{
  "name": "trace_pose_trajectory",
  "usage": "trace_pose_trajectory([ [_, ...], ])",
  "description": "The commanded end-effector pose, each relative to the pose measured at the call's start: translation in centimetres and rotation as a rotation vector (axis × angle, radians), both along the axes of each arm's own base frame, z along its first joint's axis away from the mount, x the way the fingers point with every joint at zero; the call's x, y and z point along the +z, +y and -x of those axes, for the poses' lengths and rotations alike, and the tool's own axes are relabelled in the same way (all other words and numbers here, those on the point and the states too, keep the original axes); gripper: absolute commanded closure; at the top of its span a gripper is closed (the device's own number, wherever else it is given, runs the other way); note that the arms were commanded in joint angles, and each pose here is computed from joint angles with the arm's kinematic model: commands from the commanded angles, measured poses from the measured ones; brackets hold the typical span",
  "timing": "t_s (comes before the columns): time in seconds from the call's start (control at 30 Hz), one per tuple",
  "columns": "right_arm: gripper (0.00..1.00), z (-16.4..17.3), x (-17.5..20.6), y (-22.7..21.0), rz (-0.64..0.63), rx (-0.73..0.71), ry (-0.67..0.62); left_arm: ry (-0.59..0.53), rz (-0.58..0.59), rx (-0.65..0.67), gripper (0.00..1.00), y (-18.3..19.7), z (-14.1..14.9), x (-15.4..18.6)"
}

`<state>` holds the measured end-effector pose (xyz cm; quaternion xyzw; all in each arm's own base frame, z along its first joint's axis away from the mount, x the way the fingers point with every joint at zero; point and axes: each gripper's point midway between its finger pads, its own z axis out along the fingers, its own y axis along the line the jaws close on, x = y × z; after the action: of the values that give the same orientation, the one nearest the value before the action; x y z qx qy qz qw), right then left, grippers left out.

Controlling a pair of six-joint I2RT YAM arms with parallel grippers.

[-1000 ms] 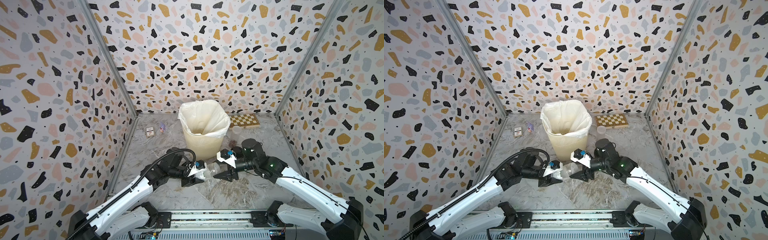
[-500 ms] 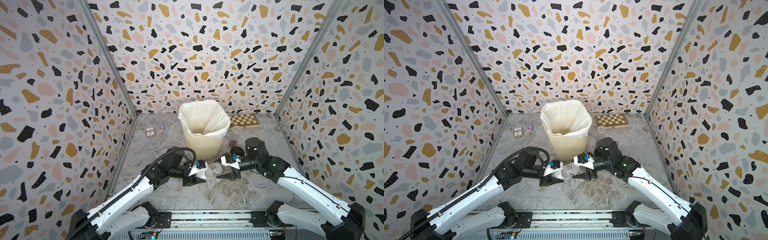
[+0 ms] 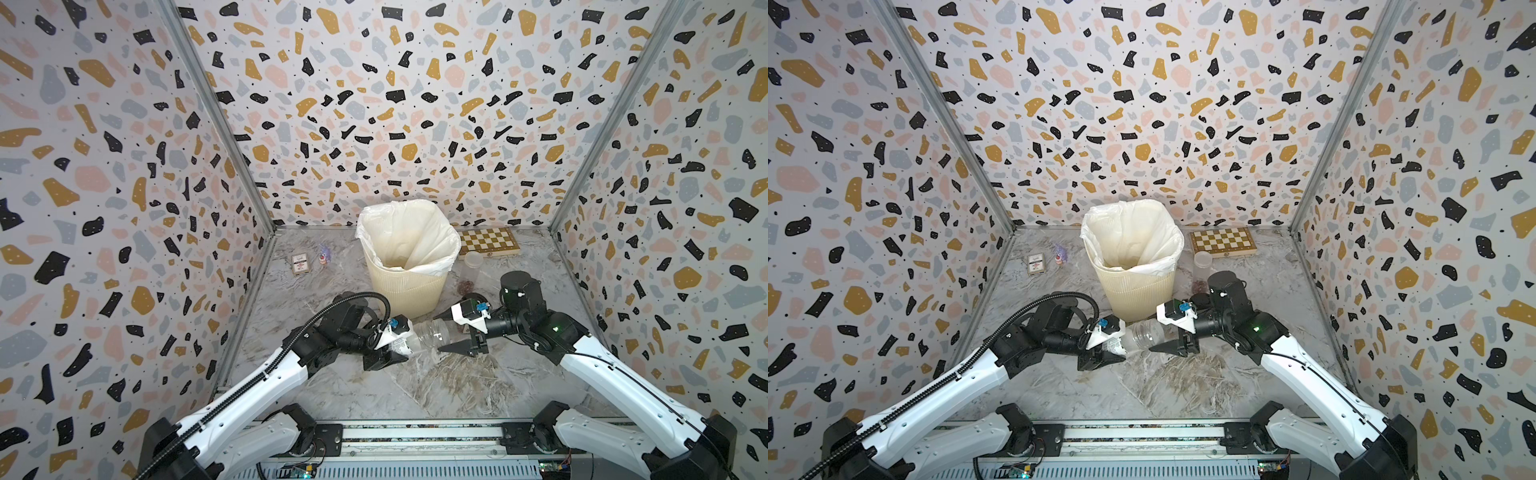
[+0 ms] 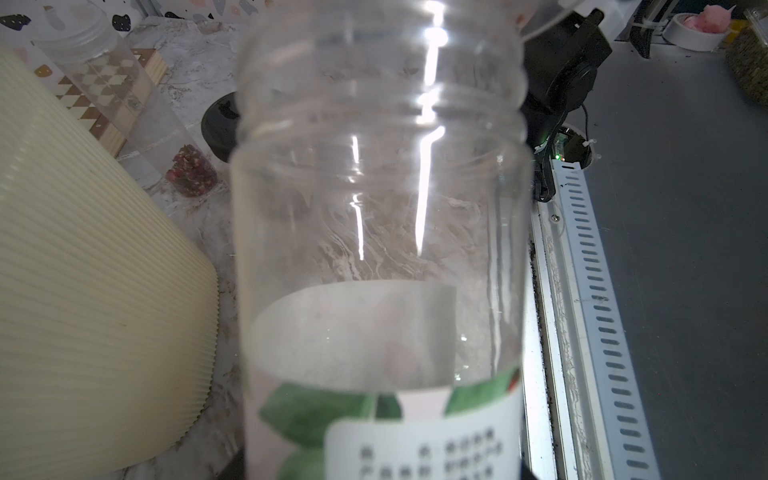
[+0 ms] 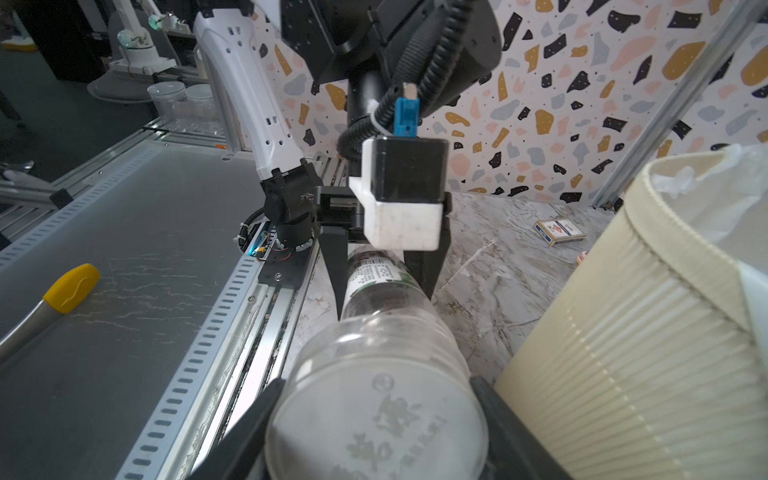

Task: Empty the moldy dried flower tea in the jars
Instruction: Unscrew the lid from the jar, then place the lid at the center of the board.

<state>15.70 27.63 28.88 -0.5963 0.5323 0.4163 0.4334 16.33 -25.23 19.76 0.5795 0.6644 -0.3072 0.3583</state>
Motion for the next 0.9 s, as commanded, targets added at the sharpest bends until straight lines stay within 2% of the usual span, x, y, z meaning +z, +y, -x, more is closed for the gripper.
trace_pose_trajectory([
  [0.0, 0.47, -4.4, 2.5, -1.3, -0.015, -0.207, 0.113, -0.027, 0.029, 0.032, 0.46, 0.3, -0.6, 1.0],
  [0.13, 0.46, -10.2, 1.6, -5.4, 0.009, -0.527, 0.323, -0.044, 0.029, 0.055, 0.46, 0.5, -1.1, 1.2],
  [0.3, 0.45, -15.0, -1.8, -13.2, 0.021, -0.92, 0.51, -0.072, 0.041, 0.092, 0.46, 0.6, -2.0, 1.4],
  [0.43, 0.44, -17.3, -6.6, -19.7, 0.118, -1.245, 0.61, -0.092, 0.06, 0.115, 0.46, 0.7, -2.3, 1.8],
  [0.53, 0.43, -17.6, -11.2, -23.6, 0.248, -1.438, 0.662, -0.115, 0.057, 0.127, 0.46, 0.9, -2.5, 2.1],
  [0.73, 0.43, -17.4, -16.1, -26.5, 0.457, -1.586, 0.719, -0.122, 0.088, 0.147, 0.46, 1.0, -2.6, 2.7],
  [0.87, 0.41, -18.0, -18.1, -26.9, 0.579, -1.631, 0.666, -0.134, 0.111, 0.15, 0.46, 1.1, -2.4, 3.0],
])
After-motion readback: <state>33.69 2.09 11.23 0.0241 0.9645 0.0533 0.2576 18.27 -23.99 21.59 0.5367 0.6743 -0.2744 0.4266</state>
